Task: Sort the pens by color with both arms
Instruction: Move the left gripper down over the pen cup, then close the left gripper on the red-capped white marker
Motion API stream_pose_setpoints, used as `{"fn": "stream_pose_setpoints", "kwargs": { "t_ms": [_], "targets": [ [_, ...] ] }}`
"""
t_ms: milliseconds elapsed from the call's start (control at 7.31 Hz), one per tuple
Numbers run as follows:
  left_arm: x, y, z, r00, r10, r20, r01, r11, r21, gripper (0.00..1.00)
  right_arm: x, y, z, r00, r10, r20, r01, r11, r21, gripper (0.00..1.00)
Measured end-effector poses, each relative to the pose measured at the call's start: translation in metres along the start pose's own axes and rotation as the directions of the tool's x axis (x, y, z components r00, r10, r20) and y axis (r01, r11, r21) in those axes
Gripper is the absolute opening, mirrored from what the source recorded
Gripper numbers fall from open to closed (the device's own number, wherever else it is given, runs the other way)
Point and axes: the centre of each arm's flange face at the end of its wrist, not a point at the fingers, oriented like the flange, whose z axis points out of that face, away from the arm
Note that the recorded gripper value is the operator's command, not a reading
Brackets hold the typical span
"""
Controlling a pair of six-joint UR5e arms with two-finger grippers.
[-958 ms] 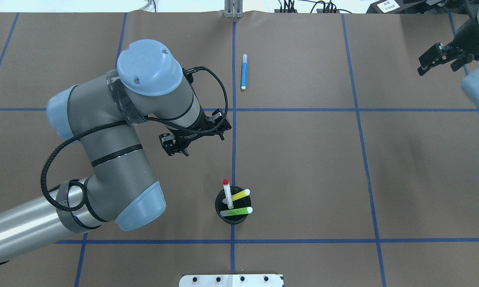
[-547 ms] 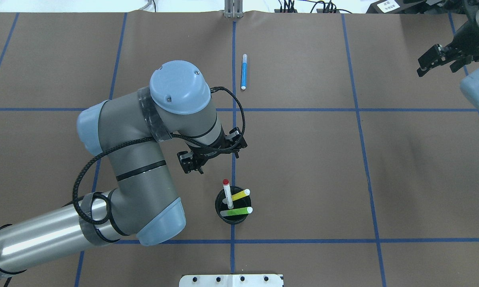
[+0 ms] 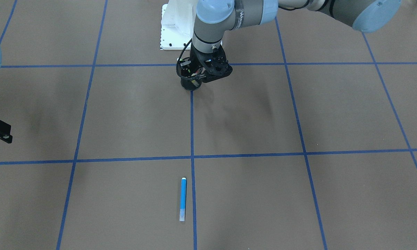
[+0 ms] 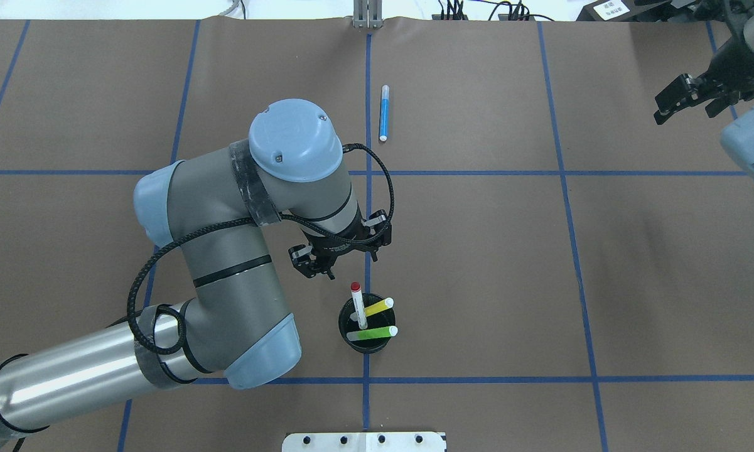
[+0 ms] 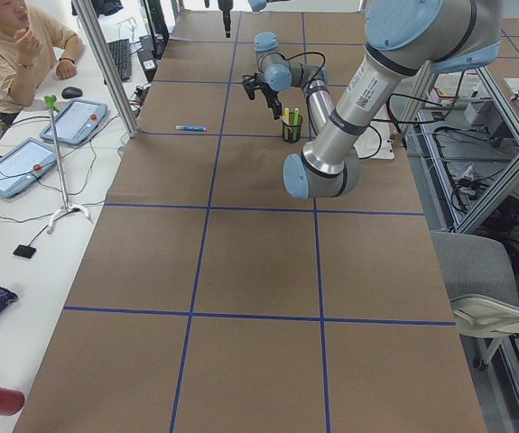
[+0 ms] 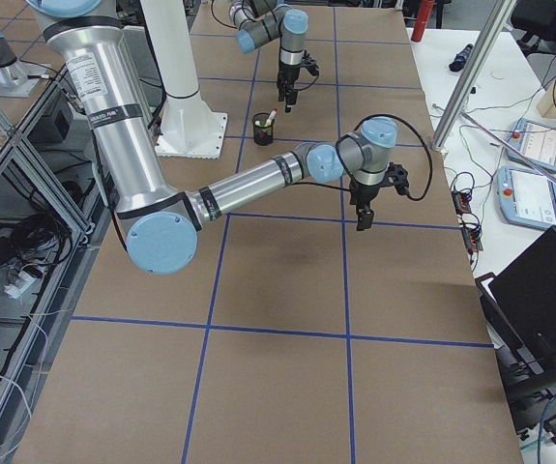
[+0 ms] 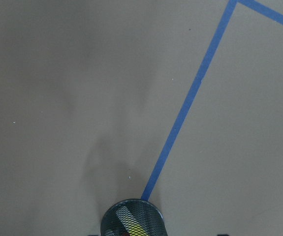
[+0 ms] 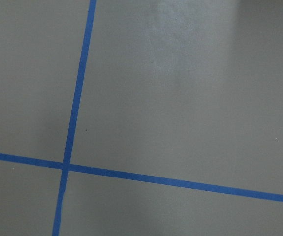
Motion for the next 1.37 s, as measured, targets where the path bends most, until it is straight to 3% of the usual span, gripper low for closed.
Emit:
{"fn": "stream_pose_setpoints", "kwargs": {
  "t_ms": [821,1094,1368],
  "targets": [
    [-0.002,0.013,0.012,0.999,0.033,0.018,-0.032,0.998,-0.053,0.46,-0.001,0.000,0.005,1.000,-0.002,-0.003,0.002,1.000,-0.009,1.00],
    [-0.003,0.018,0.017,0.999,0.038,0.024,-0.036,0.997,-0.061,0.28,0.000,0.001,0.006,1.000,-0.001,-0.004,0.001,1.000,-0.011,1.00],
    [-0.003,0.020,0.019,0.999,0.040,0.026,-0.039,0.997,-0.064,0.26,0.000,0.001,0.006,1.000,-0.001,-0.005,0.001,1.000,-0.011,1.00]
  ]
}}
